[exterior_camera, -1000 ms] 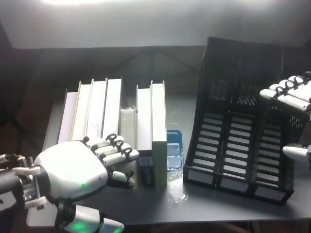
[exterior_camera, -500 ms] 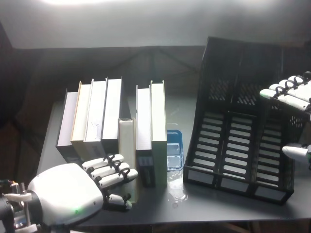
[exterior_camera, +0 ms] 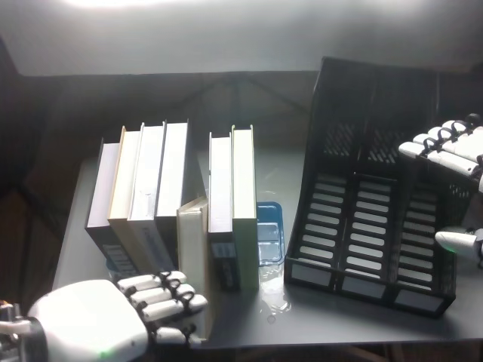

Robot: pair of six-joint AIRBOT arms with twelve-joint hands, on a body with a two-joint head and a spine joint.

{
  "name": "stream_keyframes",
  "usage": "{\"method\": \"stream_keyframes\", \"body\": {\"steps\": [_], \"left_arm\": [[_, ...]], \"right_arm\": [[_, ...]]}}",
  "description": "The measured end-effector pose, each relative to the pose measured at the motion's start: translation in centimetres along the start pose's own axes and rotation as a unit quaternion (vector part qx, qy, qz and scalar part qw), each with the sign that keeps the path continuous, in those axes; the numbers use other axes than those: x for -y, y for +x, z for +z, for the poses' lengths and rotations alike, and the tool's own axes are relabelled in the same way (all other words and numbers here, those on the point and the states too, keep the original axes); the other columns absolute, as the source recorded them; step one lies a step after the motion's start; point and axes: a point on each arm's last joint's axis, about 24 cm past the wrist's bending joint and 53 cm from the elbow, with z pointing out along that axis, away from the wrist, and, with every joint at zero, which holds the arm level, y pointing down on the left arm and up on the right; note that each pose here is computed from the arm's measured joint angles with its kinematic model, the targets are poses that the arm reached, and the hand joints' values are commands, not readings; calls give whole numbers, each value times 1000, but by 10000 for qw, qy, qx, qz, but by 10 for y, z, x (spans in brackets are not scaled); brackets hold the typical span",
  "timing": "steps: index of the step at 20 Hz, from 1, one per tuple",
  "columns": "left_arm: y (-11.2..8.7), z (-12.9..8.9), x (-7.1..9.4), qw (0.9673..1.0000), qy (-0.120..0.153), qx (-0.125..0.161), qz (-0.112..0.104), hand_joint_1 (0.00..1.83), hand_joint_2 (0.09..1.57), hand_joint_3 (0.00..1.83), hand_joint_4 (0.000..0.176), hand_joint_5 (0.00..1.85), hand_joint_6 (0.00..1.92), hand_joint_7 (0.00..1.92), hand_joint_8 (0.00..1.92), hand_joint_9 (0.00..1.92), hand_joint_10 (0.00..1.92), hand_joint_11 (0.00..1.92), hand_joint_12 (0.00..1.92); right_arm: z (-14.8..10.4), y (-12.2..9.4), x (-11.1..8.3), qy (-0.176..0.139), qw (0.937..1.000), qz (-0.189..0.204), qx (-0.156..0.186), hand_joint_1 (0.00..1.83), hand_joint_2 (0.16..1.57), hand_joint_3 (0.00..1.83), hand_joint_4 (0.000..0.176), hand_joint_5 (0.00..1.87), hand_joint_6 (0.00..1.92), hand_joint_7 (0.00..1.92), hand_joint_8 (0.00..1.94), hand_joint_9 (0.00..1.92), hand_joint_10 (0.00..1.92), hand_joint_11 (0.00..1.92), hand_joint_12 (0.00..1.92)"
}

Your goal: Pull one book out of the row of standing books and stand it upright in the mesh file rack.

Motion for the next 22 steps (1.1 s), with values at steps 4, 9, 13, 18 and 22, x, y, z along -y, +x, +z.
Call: {"method": "stream_keyframes", "body": {"steps": [4, 9, 13, 18, 22], "left_arm": [[-50, -19, -2, 9972, -1, 749, -8, 58, 1416, 14, 31, 176, 1, 0, 0, 0, 0, 0, 0], [-93, -42, -24, 9842, -350, 1720, -208, 243, 1386, 0, 20, 78, 3, 0, 0, 0, 0, 0, 0], [-108, -65, -76, 9621, -1060, 2389, -780, 355, 1377, 0, 20, 2, 0, 0, 0, 0, 0, 0, 0], [-116, -81, -97, 9469, -1308, 2756, -1012, 432, 1343, 0, 47, 2, 0, 0, 0, 0, 0, 0, 0], [-126, -90, -117, 9376, -1524, 2930, -1088, 410, 1383, 8, 50, 26, 6, 0, 0, 0, 0, 0, 0]], "right_arm": [[0, -7, -31, -454, 9988, -188, -10, 471, 1307, 4, 0, 0, 0, 0, 0, 0, 0, 0, 0], [5, -7, -72, -1165, 9927, -265, -166, 563, 1269, 0, 0, 0, 0, 0, 0, 0, 0, 0, 0], [25, 20, -104, -1675, 9836, -313, -594, 652, 1229, 0, 0, 0, 0, 0, 0, 0, 0, 0, 0], [50, 54, -142, -2184, 9677, -620, -1097, 702, 1172, 0, 0, 0, 0, 0, 0, 0, 0, 0, 0], [68, 76, -161, -2364, 9590, -864, -1301, 704, 1164, 0, 0, 0, 0, 0, 0, 0, 0, 0, 0]]}}
